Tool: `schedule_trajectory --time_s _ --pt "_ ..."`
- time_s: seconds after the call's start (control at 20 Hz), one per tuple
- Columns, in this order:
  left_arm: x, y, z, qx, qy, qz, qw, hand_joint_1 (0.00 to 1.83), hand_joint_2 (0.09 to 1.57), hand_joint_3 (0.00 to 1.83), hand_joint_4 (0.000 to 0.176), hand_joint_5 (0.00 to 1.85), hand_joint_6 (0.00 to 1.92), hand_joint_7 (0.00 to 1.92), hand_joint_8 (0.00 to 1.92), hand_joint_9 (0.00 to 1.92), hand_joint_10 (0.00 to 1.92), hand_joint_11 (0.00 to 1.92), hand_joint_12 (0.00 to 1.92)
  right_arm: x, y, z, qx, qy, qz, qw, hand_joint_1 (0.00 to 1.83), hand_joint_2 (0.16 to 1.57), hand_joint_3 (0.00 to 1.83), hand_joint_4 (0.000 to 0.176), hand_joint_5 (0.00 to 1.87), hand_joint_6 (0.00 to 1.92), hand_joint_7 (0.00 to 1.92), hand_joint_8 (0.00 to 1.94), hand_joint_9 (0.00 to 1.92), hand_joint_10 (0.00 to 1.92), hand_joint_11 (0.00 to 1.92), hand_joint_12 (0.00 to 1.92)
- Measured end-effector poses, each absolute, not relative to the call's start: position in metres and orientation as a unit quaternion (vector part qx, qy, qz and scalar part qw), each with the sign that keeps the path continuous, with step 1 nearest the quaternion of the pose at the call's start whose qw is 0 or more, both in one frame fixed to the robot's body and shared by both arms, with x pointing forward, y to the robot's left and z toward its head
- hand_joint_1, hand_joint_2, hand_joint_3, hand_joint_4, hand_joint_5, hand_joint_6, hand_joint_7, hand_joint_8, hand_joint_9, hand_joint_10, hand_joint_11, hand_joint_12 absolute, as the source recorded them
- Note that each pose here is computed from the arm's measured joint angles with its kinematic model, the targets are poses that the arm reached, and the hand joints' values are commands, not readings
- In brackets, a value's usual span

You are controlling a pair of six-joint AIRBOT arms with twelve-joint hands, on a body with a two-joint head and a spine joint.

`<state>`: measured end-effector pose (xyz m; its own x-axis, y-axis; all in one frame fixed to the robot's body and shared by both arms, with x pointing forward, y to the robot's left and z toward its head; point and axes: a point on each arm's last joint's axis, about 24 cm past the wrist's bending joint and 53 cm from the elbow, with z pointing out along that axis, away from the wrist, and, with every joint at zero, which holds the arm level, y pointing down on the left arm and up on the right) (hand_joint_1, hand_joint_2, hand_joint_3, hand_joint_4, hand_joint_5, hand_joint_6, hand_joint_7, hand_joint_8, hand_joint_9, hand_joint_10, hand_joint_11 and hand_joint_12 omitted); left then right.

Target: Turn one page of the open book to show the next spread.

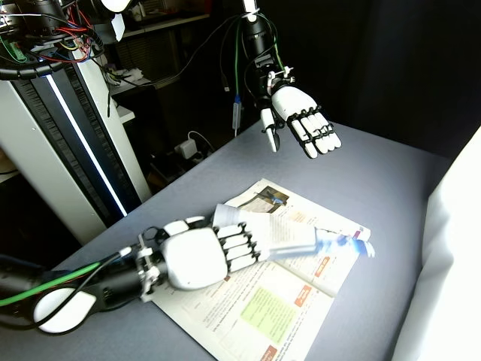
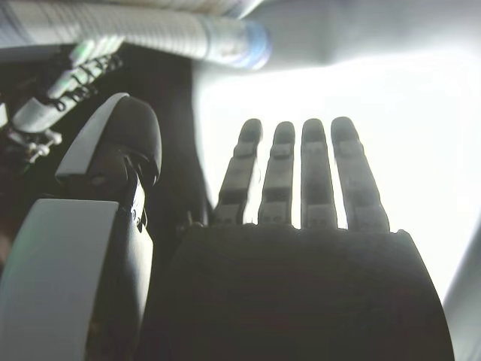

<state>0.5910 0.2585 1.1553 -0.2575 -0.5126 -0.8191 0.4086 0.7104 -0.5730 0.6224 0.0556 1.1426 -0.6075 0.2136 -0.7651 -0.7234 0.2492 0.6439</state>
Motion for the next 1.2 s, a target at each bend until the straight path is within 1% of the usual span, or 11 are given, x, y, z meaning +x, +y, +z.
schedule_trajectory --time_s 0.1,0.15,0.2,0.25,0.3,0.35,0.4,0.45,0.6,0.75,1.2 --pt "0.591 0.257 1.151 -0.038 0.7 -0.38 0.603 0.23 1.43 0.0 0.0 0.0 0.0 0.0 0.0 0.0 0.0 0.0 0.0 0.621 0.071 1.162 -0.196 0.658 0.602 0.408 0.0 1.26 0.0 0.0 0.0 0.0 0.0 0.0 0.0 0.0 0.0 0.0" --pt "0.592 0.258 1.149 -0.038 0.701 -0.379 0.603 0.02 1.39 0.0 0.0 0.0 0.0 0.0 0.0 0.0 0.0 0.0 0.0 0.619 0.081 1.181 -0.204 0.636 0.618 0.414 0.0 1.23 0.0 0.0 0.0 0.0 0.0 0.0 0.0 0.0 0.0 0.0" --pt "0.593 0.258 1.148 -0.039 0.7 -0.38 0.603 0.02 1.39 0.0 0.0 0.0 0.0 0.0 0.0 0.0 0.0 0.0 0.0 0.618 0.084 1.189 -0.21 0.628 0.622 0.419 0.0 1.23 0.0 0.0 0.0 0.0 0.0 0.0 0.0 0.0 0.0 0.0" --pt "0.593 0.259 1.147 -0.04 0.702 -0.378 0.602 0.23 1.37 0.03 0.0 0.18 0.02 0.26 0.03 0.25 0.1 0.0 0.82 0.617 0.089 1.2 -0.22 0.614 0.626 0.427 0.0 1.23 0.0 0.0 0.0 0.0 0.0 0.0 0.0 0.0 0.0 0.0" --pt "0.593 0.258 1.147 -0.039 0.702 -0.38 0.601 0.32 1.43 0.03 0.034 0.23 0.02 0.3 0.02 0.28 0.11 0.0 1.02 0.617 0.094 1.209 -0.222 0.605 0.63 0.433 0.0 1.22 0.0 0.0 0.0 0.0 0.0 0.0 0.0 0.0 0.0 0.0" --pt "0.594 0.257 1.147 -0.035 0.701 -0.383 0.601 0.01 1.26 0.0 0.005 0.21 0.01 0.23 0.0 0.32 0.02 0.16 0.59 0.614 0.103 1.217 -0.229 0.594 0.635 0.437 0.0 1.25 0.0 0.0 0.0 0.0 0.0 0.0 0.0 0.0 0.0 0.0" --pt "0.594 0.257 1.145 -0.036 0.702 -0.383 0.6 0.01 1.26 0.0 0.005 0.21 0.01 0.23 0.0 0.32 0.02 0.16 0.59 0.61 0.109 1.222 -0.234 0.587 0.641 0.437 0.0 1.25 0.0 0.0 0.0 0.0 0.0 0.0 0.0 0.0 0.0 0.0" --pt "0.594 0.256 1.143 -0.038 0.704 -0.384 0.596 0.0 1.23 0.0 0.026 0.22 0.0 0.25 0.0 0.36 0.0 0.22 0.52 0.602 0.118 1.23 -0.241 0.574 0.651 0.434 0.0 1.25 0.0 0.0 0.0 0.0 0.0 0.0 0.0 0.0 0.0 0.0" --pt "0.595 0.256 1.143 -0.038 0.703 -0.384 0.597 0.0 1.23 0.0 0.027 0.22 0.0 0.25 0.0 0.36 0.0 0.23 0.52 0.589 0.124 1.26 -0.254 0.536 0.676 0.437 0.0 1.27 0.0 0.0 0.0 0.0 0.0 0.0 0.0 0.0 0.0 0.0" --pt "0.596 0.255 1.146 -0.039 0.699 -0.388 0.6 0.0 1.23 0.0 0.027 0.22 0.0 0.25 0.0 0.36 0.0 0.23 0.52 0.585 0.108 1.286 -0.241 0.504 0.703 0.441 0.0 1.25 0.0 0.0 0.0 0.0 0.0 0.0 0.0 0.0 0.0 0.0" --pt "0.596 0.255 1.147 -0.045 0.697 -0.39 0.601 0.0 1.22 0.0 0.027 0.22 0.0 0.25 0.0 0.36 0.0 0.23 0.51 0.586 0.042 1.303 -0.232 0.505 0.684 0.472 0.0 1.24 0.0 0.0 0.0 0.0 0.0 0.0 0.0 0.0 0.0 0.0"
